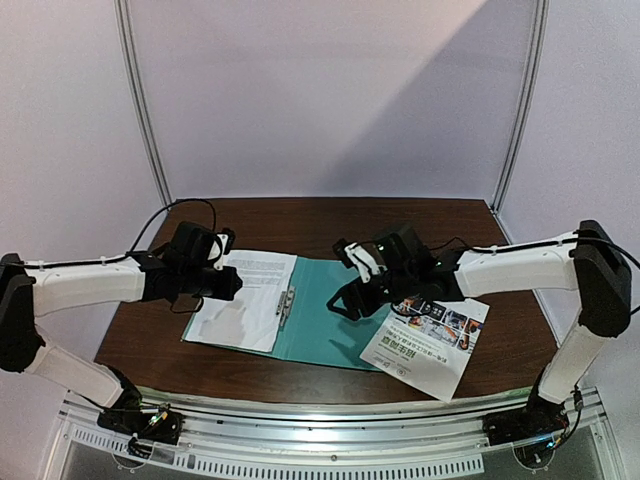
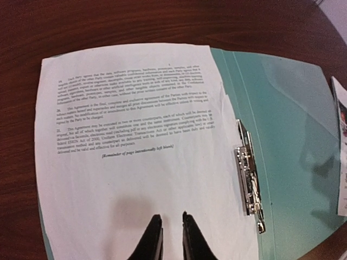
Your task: Put the files into the folder
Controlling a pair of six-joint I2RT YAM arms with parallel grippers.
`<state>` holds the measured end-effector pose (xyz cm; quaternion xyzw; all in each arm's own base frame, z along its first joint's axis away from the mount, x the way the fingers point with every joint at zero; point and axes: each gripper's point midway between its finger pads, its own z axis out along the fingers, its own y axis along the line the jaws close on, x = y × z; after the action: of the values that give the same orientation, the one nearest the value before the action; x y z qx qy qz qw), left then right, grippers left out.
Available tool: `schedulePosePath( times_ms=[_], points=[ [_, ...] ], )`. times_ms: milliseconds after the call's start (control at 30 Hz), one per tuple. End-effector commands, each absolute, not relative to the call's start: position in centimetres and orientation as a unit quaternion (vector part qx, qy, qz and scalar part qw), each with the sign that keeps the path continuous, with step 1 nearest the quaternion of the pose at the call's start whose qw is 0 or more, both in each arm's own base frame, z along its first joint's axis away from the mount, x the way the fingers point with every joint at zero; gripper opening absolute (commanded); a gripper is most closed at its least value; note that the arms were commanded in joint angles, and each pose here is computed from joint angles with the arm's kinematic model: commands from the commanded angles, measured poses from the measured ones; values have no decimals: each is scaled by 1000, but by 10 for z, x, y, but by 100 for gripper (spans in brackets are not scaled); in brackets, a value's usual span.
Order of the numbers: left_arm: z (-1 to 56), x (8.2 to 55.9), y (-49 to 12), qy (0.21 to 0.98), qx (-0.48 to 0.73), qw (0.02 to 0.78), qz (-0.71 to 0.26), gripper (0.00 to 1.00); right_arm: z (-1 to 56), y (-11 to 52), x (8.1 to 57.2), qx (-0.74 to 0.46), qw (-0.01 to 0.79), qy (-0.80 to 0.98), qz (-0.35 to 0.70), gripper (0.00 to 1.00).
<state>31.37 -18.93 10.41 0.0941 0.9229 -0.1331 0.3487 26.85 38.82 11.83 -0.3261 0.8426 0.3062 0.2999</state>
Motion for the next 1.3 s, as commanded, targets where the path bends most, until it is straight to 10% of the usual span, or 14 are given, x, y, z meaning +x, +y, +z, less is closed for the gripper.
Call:
schedulePosePath(
  times_ms=[0, 600, 1267],
  points=[
    [100, 310, -212, 913, 109, 355, -170, 13, 106, 421, 254, -360, 303, 831, 297, 60],
    [62, 288, -219, 921, 127, 325, -175, 6, 98, 504, 219, -215, 128, 803, 541, 65],
    [43, 283, -215, 923, 132, 321, -165, 4, 58, 510, 251, -101, 84, 837, 532, 65]
  ],
)
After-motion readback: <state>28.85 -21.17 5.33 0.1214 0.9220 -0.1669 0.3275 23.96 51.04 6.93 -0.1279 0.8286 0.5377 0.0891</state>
